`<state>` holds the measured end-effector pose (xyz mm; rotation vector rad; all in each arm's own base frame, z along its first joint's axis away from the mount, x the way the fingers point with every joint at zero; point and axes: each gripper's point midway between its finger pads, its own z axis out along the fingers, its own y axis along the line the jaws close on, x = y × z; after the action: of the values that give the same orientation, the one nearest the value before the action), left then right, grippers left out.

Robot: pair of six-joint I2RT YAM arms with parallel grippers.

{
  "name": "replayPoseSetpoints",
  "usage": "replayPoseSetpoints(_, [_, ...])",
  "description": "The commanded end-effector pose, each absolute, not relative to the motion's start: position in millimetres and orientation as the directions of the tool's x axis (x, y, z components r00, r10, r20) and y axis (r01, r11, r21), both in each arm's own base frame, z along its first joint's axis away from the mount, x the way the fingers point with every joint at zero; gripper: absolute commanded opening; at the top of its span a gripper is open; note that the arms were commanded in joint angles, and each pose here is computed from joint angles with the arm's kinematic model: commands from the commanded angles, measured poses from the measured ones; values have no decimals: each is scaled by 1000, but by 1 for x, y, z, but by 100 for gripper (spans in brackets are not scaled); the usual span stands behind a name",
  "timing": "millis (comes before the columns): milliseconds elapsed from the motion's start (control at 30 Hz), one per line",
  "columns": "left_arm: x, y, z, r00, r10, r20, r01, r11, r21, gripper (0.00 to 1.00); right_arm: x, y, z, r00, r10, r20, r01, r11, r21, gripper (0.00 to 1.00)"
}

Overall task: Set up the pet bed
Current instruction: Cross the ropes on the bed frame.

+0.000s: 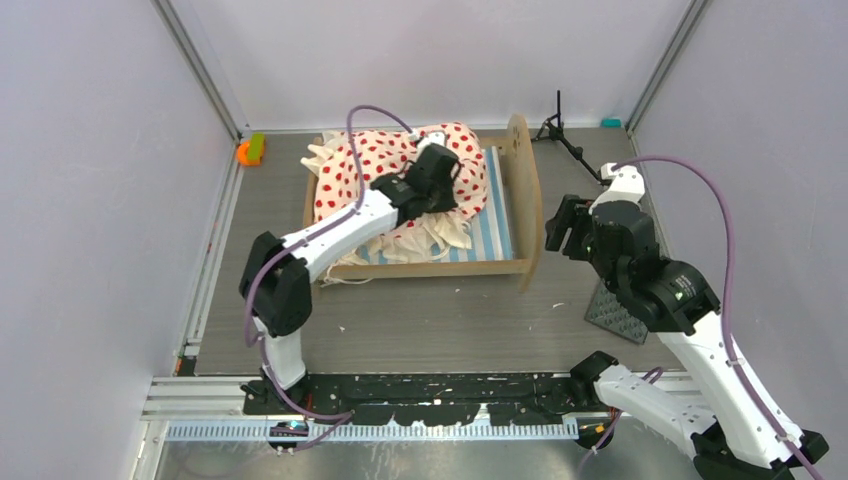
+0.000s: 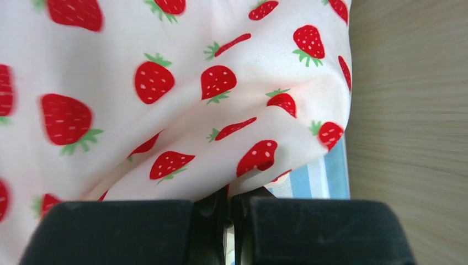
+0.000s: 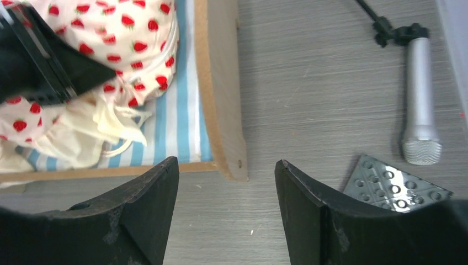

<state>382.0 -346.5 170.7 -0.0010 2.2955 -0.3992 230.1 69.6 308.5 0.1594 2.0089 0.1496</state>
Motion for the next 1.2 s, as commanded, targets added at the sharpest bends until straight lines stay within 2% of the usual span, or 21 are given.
replayPoseSetpoints(0, [391,-331,253,-612,-174,-772,260,877,-404,0,234,102,323,-377,199,-904,-125,957,262,69])
replayPoseSetpoints(167, [400,-302,276,-593,-172,-786,297,861,-413,0,239,148,308,-456,152,-877,-303,900,313,67])
replayPoseSetpoints(467, [410,-258,294,-565,-187,-804,269,879,-393,0,278,210,305,-504,139,-853,-414,828,379,60])
replayPoseSetpoints(667, [415,-233,299,-550,-204,-810,239,891,-387,0,293,254,284,-495,68,-866,-472,816,333,56])
replayPoseSetpoints(867, [416,-218,304,-552,-212,-806,239,886,-397,0,316,282,247,-473,22,-881,-421,872,249,58])
replayPoseSetpoints(1167, [415,-206,298,-563,-216,-798,229,887,-402,0,344,304,209,-496,99,-863,-351,886,303,57])
